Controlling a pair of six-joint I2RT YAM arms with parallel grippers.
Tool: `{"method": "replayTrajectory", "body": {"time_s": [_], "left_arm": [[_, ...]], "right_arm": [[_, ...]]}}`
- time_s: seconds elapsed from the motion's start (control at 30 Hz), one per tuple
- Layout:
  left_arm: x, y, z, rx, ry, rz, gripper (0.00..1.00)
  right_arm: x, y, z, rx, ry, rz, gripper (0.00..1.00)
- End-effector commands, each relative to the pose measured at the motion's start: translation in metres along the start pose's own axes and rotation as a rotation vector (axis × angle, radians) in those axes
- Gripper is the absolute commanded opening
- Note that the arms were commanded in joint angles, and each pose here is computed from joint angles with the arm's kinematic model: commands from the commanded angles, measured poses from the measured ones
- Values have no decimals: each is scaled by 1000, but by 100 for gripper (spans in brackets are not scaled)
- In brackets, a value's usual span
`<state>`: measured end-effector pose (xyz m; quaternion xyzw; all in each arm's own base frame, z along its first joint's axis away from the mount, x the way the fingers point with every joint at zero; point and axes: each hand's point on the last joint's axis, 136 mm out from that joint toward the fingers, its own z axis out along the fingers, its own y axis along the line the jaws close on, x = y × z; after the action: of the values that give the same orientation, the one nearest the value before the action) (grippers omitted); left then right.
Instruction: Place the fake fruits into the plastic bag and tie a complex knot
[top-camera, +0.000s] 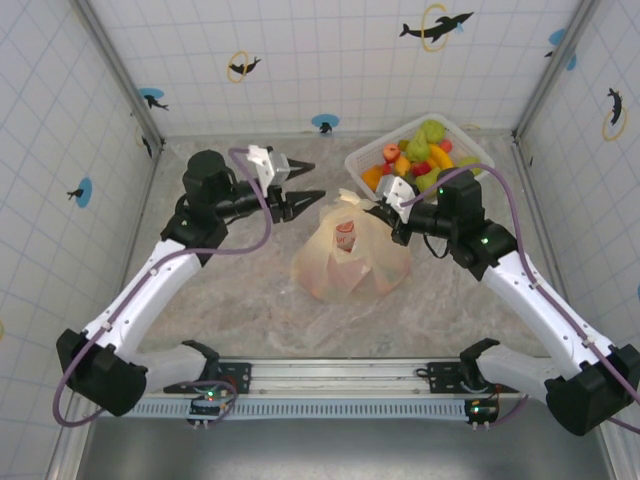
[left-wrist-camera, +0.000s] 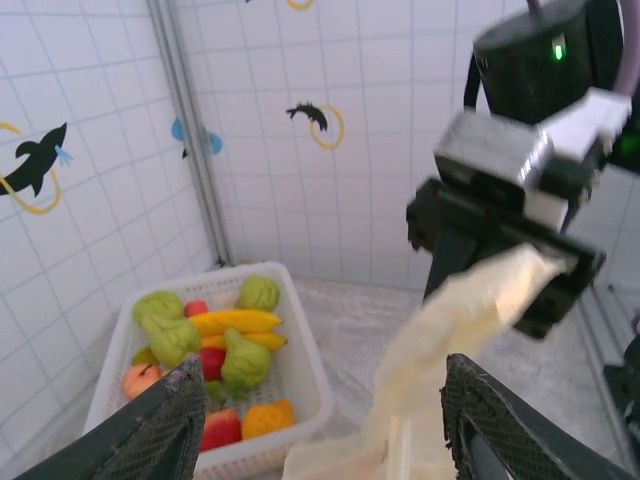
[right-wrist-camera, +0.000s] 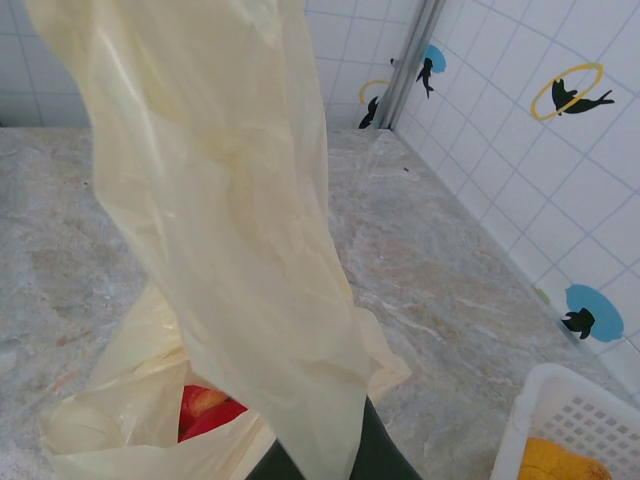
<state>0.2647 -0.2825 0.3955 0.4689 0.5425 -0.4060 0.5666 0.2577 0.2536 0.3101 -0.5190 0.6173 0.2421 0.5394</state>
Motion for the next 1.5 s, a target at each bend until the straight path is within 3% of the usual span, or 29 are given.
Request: {"method": "replayTrajectory", "body": {"time_s": [0.0, 0.1, 0.4, 0.7, 1.2, 1.47], "left_arm": [[-28, 5, 17, 78, -38, -89, 64], [-16, -6, 41, 105, 27, -11, 70], [16, -22, 60, 282, 116, -104, 73], [49, -46, 66, 374, 214, -93, 76], [86, -37, 74, 305, 376, -133, 82], [100, -34, 73, 282, 422, -156, 77]], "right_arm": [[-24, -6, -8, 27, -60, -34, 0], [-24, -4, -8, 24, -61, -35, 0], [-25, -1, -8, 19, -63, -53, 0], [-26, 1, -8, 17, -57, -59, 0], [-22, 2, -7, 64, 4, -149, 0], [-30, -1, -13, 99, -31, -171, 0]]}}
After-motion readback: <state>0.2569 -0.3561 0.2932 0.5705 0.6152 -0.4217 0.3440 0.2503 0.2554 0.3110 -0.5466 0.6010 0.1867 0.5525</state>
